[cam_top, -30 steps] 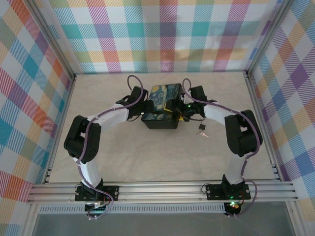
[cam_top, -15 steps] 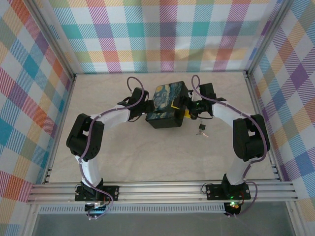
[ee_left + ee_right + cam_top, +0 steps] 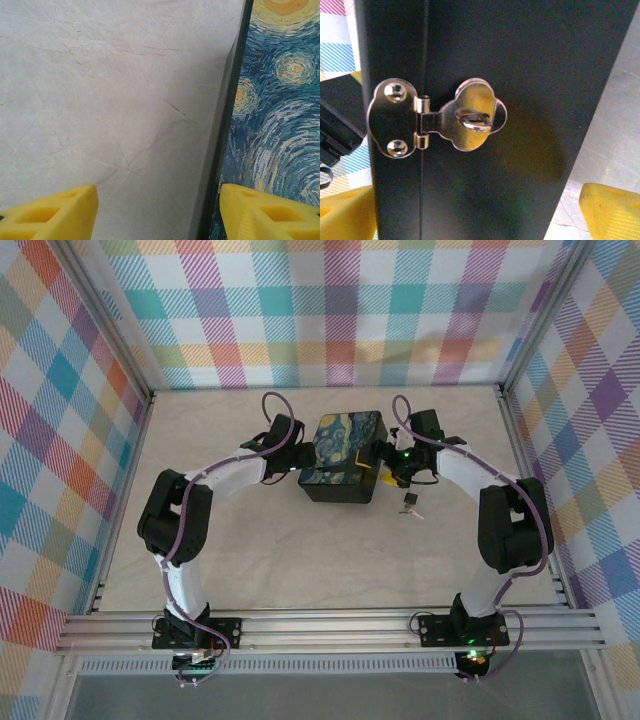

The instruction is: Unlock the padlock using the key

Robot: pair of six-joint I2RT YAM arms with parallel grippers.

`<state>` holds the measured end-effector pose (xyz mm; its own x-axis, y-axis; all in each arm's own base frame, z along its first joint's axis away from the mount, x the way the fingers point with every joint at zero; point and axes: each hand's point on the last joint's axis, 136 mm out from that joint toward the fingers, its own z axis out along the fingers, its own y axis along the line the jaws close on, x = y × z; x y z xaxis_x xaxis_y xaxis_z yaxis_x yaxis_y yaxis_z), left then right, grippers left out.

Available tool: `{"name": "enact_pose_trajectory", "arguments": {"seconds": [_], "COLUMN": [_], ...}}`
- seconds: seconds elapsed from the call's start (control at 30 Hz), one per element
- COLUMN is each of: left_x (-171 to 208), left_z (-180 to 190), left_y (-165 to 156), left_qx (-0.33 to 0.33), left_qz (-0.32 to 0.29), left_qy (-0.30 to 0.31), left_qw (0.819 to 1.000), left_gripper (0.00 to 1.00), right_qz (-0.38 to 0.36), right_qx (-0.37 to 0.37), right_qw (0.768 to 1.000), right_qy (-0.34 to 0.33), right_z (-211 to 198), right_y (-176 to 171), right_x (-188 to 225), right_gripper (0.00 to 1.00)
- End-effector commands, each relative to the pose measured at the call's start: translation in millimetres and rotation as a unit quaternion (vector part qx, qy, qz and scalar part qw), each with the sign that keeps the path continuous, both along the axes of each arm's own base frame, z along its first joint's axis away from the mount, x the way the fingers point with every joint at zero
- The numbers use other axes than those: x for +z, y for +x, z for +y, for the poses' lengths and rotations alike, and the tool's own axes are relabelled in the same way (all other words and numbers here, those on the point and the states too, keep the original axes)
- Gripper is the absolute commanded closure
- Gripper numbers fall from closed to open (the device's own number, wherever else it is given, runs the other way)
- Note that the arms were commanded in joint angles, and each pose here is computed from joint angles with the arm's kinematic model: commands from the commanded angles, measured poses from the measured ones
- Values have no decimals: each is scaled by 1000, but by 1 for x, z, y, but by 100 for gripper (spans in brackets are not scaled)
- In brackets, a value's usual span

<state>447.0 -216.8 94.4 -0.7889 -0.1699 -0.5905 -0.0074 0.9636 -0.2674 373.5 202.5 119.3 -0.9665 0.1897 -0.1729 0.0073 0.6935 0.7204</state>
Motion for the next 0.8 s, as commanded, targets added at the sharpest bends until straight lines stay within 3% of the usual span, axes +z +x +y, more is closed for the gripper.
{"name": "enact_pose_trajectory", "arguments": {"seconds": [0.0, 0.4, 0.77], "left_x": [-54, -15, 5], "left_z": [23, 49, 74], "left_y": [-29, -18, -12], "left_qx": [6, 27, 45], "left_qz": [89, 56, 41], "left_qy": [62, 76, 85], "left_qw": [994, 995, 995], "left_gripper": [35, 34, 34], "right_qz": [-9, 16, 22], "right_qx": [7, 22, 41], "right_qw": [1000, 999, 999], "right_qy": [13, 39, 14], "right_z": [2, 34, 47], "right_y": [2, -1, -1], "right_x": [3, -23, -32], "right_gripper": [0, 0, 0]}}
